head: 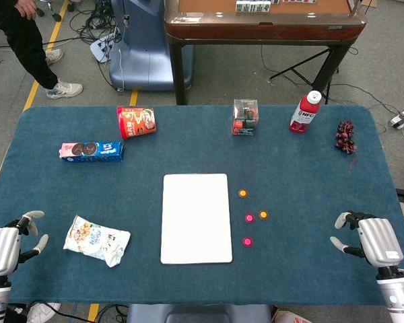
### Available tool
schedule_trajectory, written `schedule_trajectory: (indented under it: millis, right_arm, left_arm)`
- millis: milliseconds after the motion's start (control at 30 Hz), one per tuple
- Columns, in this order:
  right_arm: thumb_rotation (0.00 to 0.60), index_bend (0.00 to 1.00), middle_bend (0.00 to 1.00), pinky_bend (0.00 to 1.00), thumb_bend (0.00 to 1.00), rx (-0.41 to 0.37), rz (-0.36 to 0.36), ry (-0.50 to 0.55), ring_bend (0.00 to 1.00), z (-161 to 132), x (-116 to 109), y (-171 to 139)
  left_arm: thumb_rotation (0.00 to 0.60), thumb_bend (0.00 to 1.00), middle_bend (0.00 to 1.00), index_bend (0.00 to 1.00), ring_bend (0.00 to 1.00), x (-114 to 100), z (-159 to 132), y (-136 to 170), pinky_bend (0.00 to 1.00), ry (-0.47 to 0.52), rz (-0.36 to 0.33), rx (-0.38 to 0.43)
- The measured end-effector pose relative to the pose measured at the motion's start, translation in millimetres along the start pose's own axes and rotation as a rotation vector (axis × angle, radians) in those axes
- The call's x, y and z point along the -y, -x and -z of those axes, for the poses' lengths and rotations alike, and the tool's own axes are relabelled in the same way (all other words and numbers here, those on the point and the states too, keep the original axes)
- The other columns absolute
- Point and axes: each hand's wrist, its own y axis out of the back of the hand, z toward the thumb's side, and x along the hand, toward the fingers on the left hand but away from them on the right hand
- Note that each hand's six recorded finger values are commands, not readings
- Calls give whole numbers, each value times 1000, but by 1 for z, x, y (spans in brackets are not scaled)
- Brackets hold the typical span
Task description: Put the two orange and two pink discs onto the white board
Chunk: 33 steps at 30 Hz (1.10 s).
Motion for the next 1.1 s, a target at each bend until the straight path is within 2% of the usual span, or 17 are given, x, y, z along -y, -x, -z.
schedule_trajectory:
  millis: [133,300,367,500,567,633,900,1100]
  right_arm:
    - [600,546,538,599,156,-4,-7,17,546,-3,4,1]
    - [600,545,556,707,156,-32,-24,23,586,-13,10,11]
    - [600,531,634,777,149,-46,-31,27,693,-20,12,16]
    - [600,491,858,923,108,-72,-69,33,925,-35,17,28]
    - [600,478,964,987,96,-79,-93,31,993,-41,20,34]
    - [600,477,1000,1000,95,-81,-121,19,1000,-49,24,43]
    - [600,473,1000,1000,112,-73,-214,-39,1000,-73,37,79]
    - [600,473,1000,1000,224,-86,-277,-63,1000,-90,52,97]
  left_arm:
    - [600,309,621,364,567,2,-1,3,753,-6,6,6]
    - [600,309,621,328,567,3,3,8,753,-18,19,2]
    - [600,309,621,327,567,4,5,9,753,-16,22,-3]
    - [600,309,622,325,565,7,8,12,753,-17,29,-10]
    - [600,309,621,326,565,9,9,14,753,-16,35,-13]
    - [600,309,621,326,565,11,11,15,753,-18,41,-14]
    - [600,309,621,329,564,15,18,20,753,-14,48,-30]
    - [600,309,621,330,564,16,19,22,753,-9,51,-33]
